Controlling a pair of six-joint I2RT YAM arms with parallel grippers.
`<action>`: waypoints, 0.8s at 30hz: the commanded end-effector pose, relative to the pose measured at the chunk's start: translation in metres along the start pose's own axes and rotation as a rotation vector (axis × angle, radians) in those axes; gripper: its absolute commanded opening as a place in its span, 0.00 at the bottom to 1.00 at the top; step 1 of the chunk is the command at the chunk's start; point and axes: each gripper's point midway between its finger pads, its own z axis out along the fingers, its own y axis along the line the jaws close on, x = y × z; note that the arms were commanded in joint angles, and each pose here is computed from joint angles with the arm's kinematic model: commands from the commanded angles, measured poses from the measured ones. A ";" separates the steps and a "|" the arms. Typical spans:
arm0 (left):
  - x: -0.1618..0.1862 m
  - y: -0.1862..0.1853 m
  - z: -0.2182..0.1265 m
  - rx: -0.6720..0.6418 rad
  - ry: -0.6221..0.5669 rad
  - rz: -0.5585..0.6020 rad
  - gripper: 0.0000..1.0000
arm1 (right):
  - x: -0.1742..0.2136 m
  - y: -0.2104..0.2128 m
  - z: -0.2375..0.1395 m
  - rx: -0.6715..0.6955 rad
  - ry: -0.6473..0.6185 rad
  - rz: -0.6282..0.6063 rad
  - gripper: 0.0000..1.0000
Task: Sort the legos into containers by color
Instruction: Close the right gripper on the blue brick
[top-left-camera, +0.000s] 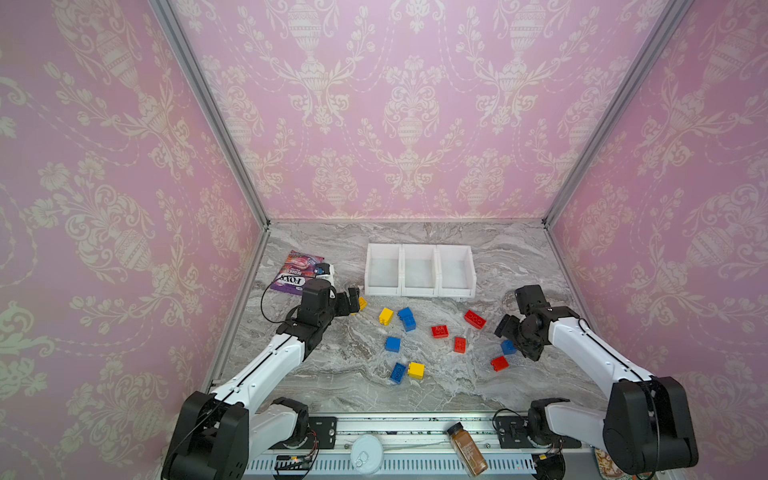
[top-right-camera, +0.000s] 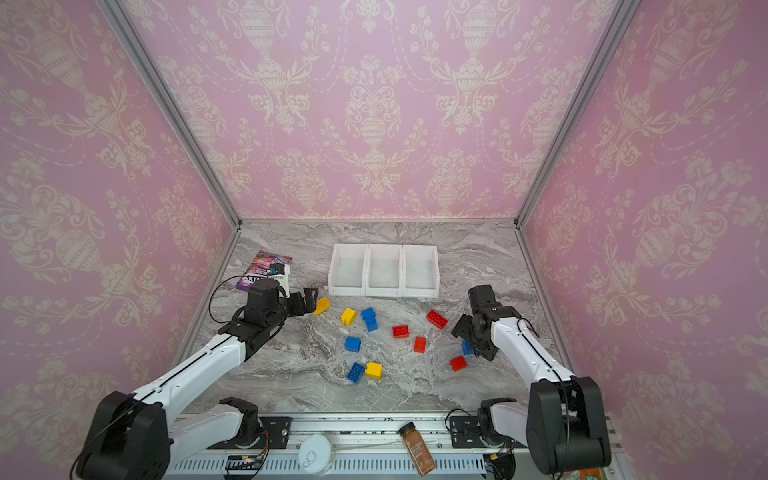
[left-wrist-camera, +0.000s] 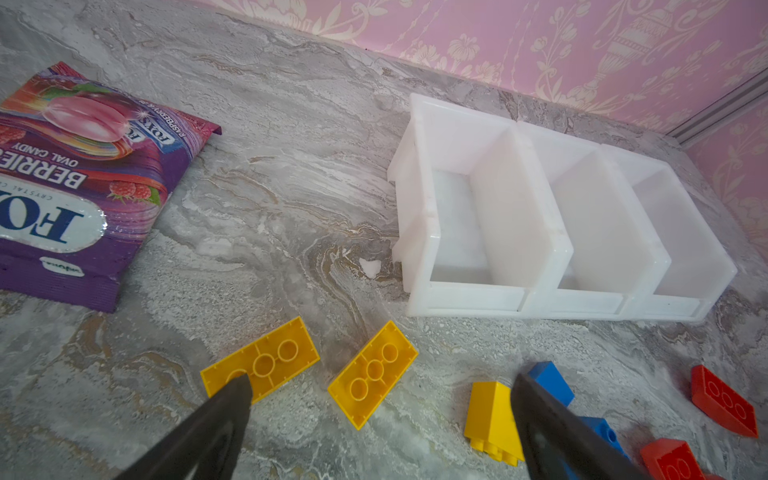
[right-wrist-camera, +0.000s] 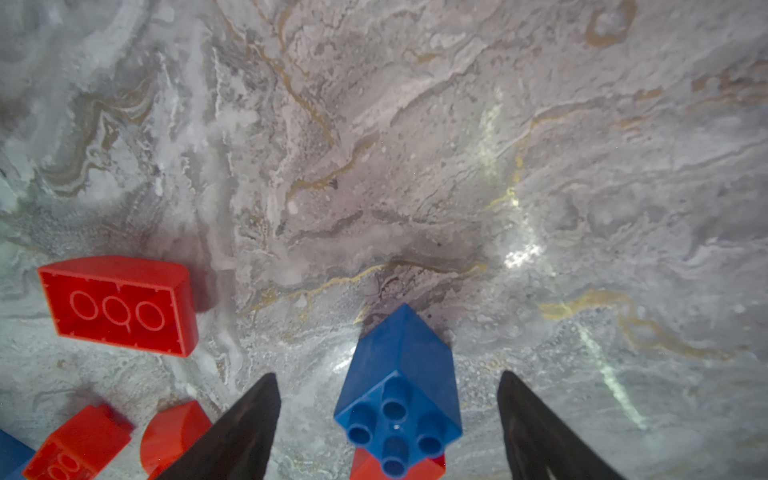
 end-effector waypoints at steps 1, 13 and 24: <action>0.005 -0.002 -0.003 0.009 0.021 0.011 0.99 | -0.001 -0.004 -0.002 -0.011 -0.014 0.156 0.83; 0.005 -0.002 -0.002 0.005 0.022 0.013 0.99 | 0.003 -0.003 0.000 -0.052 0.026 0.356 0.75; 0.007 0.000 -0.003 0.000 0.021 0.014 0.99 | 0.010 -0.006 0.016 -0.044 0.062 0.384 0.57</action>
